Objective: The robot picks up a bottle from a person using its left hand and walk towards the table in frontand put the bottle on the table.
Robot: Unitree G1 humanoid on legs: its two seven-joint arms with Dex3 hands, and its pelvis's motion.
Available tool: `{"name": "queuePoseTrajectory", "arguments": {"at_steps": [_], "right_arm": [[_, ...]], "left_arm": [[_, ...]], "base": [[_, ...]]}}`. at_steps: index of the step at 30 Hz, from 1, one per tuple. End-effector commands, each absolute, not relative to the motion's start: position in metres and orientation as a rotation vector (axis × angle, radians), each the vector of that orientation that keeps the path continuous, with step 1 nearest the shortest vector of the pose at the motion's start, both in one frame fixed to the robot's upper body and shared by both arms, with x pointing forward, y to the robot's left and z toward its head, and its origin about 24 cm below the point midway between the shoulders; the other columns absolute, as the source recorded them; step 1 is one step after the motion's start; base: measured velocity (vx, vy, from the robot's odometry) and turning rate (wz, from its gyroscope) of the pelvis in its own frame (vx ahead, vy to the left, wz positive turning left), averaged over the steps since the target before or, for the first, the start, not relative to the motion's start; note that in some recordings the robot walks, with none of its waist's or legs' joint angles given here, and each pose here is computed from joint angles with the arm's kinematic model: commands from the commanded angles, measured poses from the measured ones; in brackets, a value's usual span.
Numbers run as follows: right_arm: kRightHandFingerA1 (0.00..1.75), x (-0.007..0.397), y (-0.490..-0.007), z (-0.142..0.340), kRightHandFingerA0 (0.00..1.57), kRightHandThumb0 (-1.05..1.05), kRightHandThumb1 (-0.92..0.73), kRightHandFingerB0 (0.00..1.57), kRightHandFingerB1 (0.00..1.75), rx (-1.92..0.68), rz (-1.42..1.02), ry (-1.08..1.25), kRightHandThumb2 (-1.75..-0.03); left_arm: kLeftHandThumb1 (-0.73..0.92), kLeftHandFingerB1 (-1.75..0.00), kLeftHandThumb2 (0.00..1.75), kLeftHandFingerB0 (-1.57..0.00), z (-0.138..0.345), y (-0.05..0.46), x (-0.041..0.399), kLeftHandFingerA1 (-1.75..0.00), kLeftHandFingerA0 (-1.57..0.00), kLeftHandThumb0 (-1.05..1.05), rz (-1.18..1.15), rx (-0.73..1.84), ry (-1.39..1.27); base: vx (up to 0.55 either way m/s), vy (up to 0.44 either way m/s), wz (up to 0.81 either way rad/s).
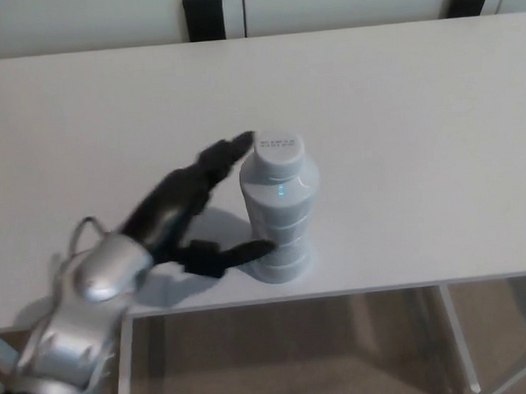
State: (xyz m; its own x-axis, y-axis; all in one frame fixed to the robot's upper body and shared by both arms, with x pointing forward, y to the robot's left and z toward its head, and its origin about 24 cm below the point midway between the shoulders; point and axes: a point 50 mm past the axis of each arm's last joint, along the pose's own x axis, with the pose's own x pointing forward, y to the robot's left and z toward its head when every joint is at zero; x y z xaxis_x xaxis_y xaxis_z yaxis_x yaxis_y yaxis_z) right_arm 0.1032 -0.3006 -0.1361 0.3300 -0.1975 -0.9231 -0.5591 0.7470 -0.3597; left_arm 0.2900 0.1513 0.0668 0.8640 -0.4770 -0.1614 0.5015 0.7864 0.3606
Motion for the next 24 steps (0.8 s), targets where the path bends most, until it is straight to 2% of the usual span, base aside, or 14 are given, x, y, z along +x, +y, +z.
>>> {"name": "queuePoseTrajectory", "arguments": {"at_steps": [1, 2, 5, 12, 13, 14, 15, 16, 17, 18, 19, 20, 21, 24], "right_arm": [[0.49, 0.104, -0.310, -0.131, 0.60, -0.42, -0.74, 0.49, 0.37, -0.766, 0.275, 1.253, -0.63], [0.54, 0.104, -0.310, -0.131, 0.62, -0.42, -0.75, 0.51, 0.38, -0.773, 0.280, 1.251, -0.63], [0.53, 0.102, -0.308, -0.133, 0.64, -0.42, -0.76, 0.54, 0.39, -0.754, 0.277, 1.264, -0.63], [0.53, 0.102, -0.306, -0.134, 0.63, -0.42, -0.76, 0.51, 0.39, -0.759, 0.277, 1.258, -0.63], [0.52, 0.103, -0.306, -0.134, 0.62, -0.43, -0.78, 0.51, 0.38, -0.778, 0.296, 1.264, -0.64], [0.52, 0.105, -0.307, -0.133, 0.63, -0.43, -0.78, 0.51, 0.38, -0.779, 0.293, 1.265, -0.64], [0.52, 0.106, -0.306, -0.133, 0.64, -0.43, -0.76, 0.53, 0.39, -0.778, 0.295, 1.263, -0.64], [0.52, 0.108, -0.306, -0.133, 0.64, -0.43, -0.76, 0.53, 0.39, -0.776, 0.299, 1.258, -0.64], [0.53, 0.108, -0.305, -0.133, 0.64, -0.43, -0.75, 0.54, 0.39, -0.773, 0.303, 1.256, -0.63], [0.53, 0.108, -0.305, -0.133, 0.64, -0.43, -0.75, 0.54, 0.39, -0.769, 0.308, 1.254, -0.63], [0.57, 0.106, -0.307, -0.132, 0.65, -0.43, -0.74, 0.55, 0.40, -0.775, 0.305, 1.259, -0.63], [0.59, 0.105, -0.308, -0.133, 0.68, -0.42, -0.75, 0.56, 0.41, -0.777, 0.301, 1.262, -0.62], [0.59, 0.103, -0.308, -0.133, 0.68, -0.42, -0.75, 0.56, 0.41, -0.778, 0.295, 1.265, -0.62], [0.55, 0.101, -0.310, -0.133, 0.63, -0.43, -0.77, 0.53, 0.39, -0.790, 0.302, 1.279, -0.63]], "left_arm": [[0.51, 0.00, 0.56, 0.00, 0.082, 0.180, 0.266, 0.00, 0.00, -0.79, -0.583, 0.410, -0.024], [0.52, 0.00, 0.57, 0.00, 0.083, 0.185, 0.261, 0.00, 0.00, -0.82, -0.575, 0.404, -0.034], [0.51, 0.00, 0.57, 0.00, 0.088, 0.200, 0.239, 0.00, 0.00, -0.85, -0.548, 0.347, -0.057], [0.50, 0.00, 0.57, 0.00, 0.097, 0.212, 0.166, 0.00, 0.00, -0.90, -0.543, 0.260, -0.117], [0.44, -0.10, 0.81, 0.00, 0.099, 0.207, 0.133, 0.00, 0.00, -0.75, -0.546, 0.191, -0.165], [0.43, -0.11, 0.77, 0.00, 0.102, 0.204, 0.112, -0.01, 0.00, -0.71, -0.550, 0.149, -0.195], [0.34, -0.21, 0.70, 0.00, 0.103, 0.203, 0.102, -0.33, -0.07, -0.55, -0.551, 0.119, -0.197], [0.34, -0.21, 0.70, 0.00, 0.105, 0.203, 0.089, -0.33, -0.07, -0.55, -0.549, 0.081, -0.197], [0.46, -0.33, 0.55, -0.10, 0.105, 0.202, 0.083, -0.32, -0.25, -0.38, -0.548, 0.026, -0.175], [0.46, -0.33, 0.55, -0.10, 0.105, 0.201, 0.073, -0.32, -0.25, -0.38, -0.546, -0.057, -0.145], [0.54, -0.32, 0.56, -0.35, 0.097, 0.204, 0.043, -0.36, -0.39, -0.20, -0.595, -0.216, -0.085], [0.56, -0.37, 0.57, -0.53, 0.093, 0.208, 0.031, -0.42, -0.55, -0.20, -0.605, -0.258, -0.058], [0.56, -0.37, 0.57, -0.53, 0.089, 0.212, 0.018, -0.42, -0.55, -0.20, -0.612, -0.295, -0.027], [0.53, -0.40, 0.58, -0.60, 0.079, 0.226, 0.001, -0.47, -0.68, -0.38, -0.744, -0.250, 0.139]], "base": [[0.00, 0.000, 0.00], [0.00, 0.000, 0.00], [0.00, 0.000, 0.00], [0.00, 0.000, 0.00], [0.00, 0.000, 0.00], [0.00, 0.000, 0.00], [0.00, 0.000, 0.00], [0.00, 0.000, 0.00], [0.00, 0.000, 0.00], [0.00, 0.000, 0.00], [0.00, 0.000, 0.00], [0.00, 0.000, 0.00], [0.00, 0.000, 0.00], [0.00, 0.000, 0.00]]}}
